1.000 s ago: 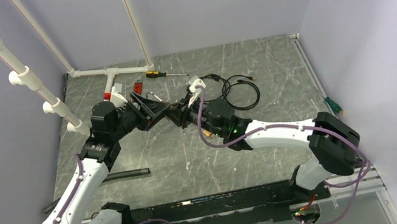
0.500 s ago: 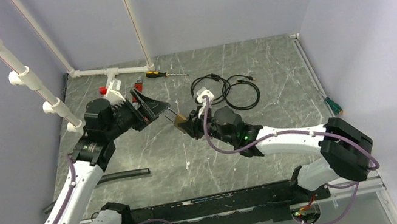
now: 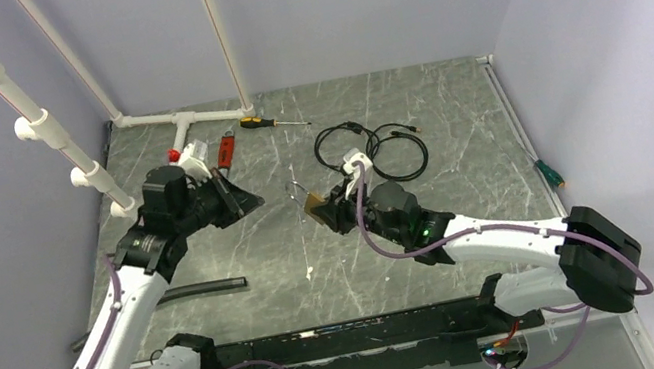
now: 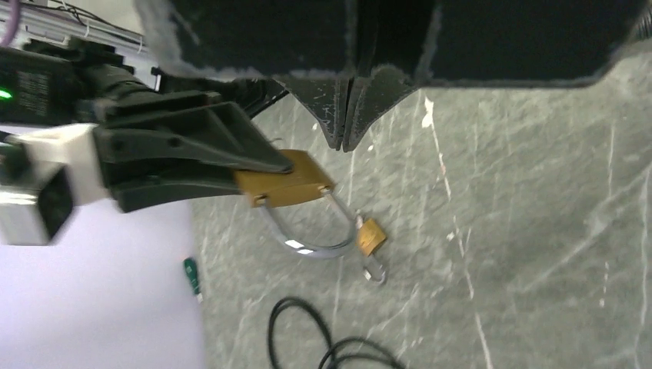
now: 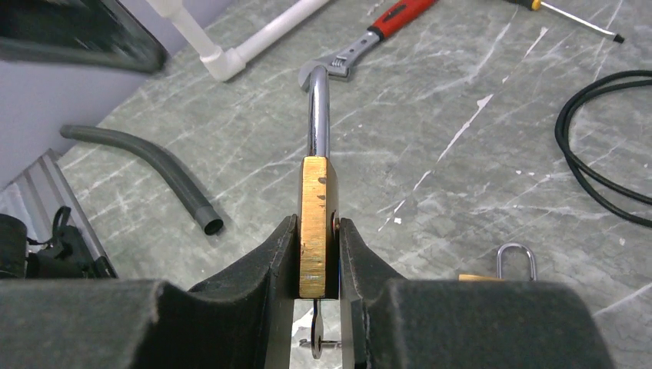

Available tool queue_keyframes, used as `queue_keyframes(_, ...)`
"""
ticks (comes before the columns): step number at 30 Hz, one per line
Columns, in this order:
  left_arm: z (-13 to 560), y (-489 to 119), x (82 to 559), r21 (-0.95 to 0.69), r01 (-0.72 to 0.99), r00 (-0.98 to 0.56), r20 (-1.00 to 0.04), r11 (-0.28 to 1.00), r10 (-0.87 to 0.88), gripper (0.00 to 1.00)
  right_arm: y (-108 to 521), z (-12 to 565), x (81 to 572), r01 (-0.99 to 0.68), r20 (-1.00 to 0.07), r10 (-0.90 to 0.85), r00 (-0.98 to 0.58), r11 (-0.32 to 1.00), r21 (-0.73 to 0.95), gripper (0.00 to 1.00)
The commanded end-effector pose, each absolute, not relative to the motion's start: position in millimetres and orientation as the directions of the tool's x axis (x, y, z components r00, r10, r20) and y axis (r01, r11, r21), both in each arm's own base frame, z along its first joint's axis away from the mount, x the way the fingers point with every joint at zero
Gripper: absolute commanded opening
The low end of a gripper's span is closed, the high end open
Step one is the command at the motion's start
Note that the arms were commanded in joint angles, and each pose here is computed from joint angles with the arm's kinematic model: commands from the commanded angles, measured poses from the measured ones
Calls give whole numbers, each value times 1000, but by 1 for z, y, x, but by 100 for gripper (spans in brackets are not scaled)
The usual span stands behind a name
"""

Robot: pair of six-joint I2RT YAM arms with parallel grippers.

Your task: Unlock with the key

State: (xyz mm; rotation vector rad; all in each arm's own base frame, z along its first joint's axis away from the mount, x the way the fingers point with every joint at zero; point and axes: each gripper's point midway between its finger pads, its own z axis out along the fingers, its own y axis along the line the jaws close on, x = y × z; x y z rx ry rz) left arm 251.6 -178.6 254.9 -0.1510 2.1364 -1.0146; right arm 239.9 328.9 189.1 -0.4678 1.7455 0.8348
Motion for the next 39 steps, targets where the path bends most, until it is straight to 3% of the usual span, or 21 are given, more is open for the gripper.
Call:
queue_keyframes(1, 230, -184, 246, -684, 187, -795, -527, 705, -301, 0, 330, 271, 242, -716, -933, 302, -198, 606, 348, 0)
queue_keyframes(10, 215, -205, 253, -757, 209, -828, -474, 619, -299, 0, 339, 276, 234, -745, -914, 328, -236, 543, 388, 0)
queue_keyframes(29, 196, -216, 273, -778, 175, -858, -421, 604, -294, 0, 372, 273, 219, -800, -871, 355, -340, 377, 467, 0)
queue_keyframes(39, 204, -220, 281, -791, 223, -821, -467, 569, -328, 0, 375, 296, 207, -812, -823, 420, -383, 273, 517, 0)
